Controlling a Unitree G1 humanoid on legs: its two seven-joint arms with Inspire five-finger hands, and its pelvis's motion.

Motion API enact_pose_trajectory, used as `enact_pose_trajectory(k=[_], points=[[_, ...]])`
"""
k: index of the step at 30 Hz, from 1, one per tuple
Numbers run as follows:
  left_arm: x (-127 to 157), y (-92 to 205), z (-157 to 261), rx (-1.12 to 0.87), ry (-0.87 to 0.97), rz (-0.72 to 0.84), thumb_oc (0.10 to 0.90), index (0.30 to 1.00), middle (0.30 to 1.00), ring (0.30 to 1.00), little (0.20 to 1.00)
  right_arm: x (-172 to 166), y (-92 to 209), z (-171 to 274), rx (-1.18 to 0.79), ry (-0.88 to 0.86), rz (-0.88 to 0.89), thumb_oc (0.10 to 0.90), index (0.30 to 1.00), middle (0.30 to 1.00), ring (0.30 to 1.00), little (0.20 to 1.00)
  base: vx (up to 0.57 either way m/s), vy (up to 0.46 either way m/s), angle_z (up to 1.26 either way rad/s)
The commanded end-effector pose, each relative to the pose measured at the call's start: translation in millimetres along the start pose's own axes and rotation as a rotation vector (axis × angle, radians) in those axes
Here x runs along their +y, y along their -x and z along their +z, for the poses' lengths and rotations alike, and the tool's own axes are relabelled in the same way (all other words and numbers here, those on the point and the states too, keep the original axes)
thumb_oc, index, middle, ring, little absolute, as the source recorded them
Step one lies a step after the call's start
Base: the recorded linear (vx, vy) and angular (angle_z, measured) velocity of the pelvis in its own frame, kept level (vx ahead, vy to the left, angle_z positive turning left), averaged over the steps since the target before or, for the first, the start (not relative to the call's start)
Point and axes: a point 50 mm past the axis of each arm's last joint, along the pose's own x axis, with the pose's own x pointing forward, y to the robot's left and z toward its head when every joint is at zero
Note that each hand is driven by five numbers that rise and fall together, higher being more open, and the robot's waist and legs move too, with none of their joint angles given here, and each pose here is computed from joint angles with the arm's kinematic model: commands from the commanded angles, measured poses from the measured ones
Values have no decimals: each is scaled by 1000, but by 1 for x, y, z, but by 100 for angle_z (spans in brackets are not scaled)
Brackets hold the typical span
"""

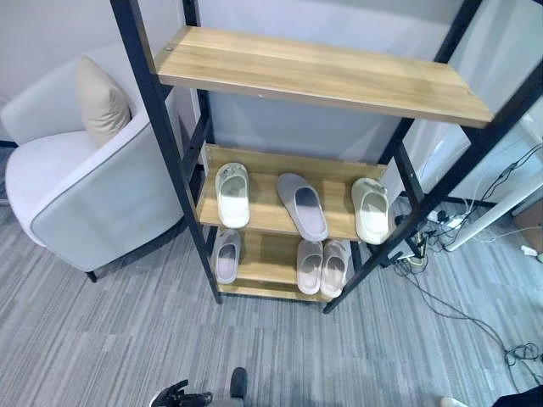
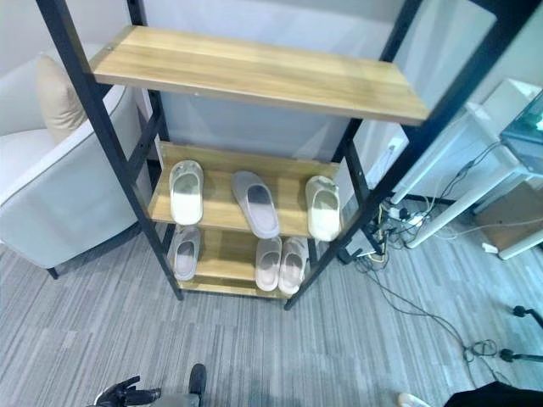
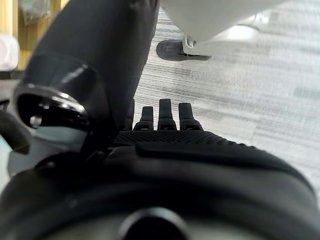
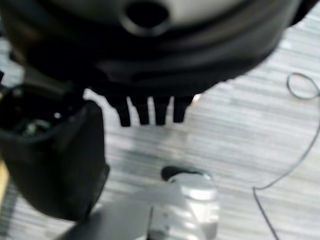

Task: Arrange the slippers neatly on the shoe rack.

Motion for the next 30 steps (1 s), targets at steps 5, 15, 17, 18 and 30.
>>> enact_pose_trajectory(k=[5, 15, 17, 18, 30], points=[[-3, -1, 10, -56, -88, 1, 800, 900, 900, 900, 900, -7, 2, 12, -93, -7, -4, 800, 900, 900, 900, 900, 284, 49, 0], [-3, 2, -10, 2, -104, -2, 800, 900, 900, 900, 900, -12, 3, 22, -140, 19, -28, 800, 900, 900, 900, 900, 186, -103, 23], [-3, 3, -14, 15, -103, 3, 800, 900, 900, 900, 900, -13, 3, 21, -135, 32, -30, 800, 900, 900, 900, 900, 129, -201, 7], [-4, 3, -16, 20, -101, -1, 800, 900, 900, 900, 900, -13, 3, 21, -131, 39, -30, 800, 900, 900, 900, 900, 72, -114, 2], [-25, 3, -12, -8, -63, -45, 800, 900, 900, 900, 900, -15, 2, 22, -123, 120, -32, 800, 900, 900, 900, 900, 50, -165, 10]])
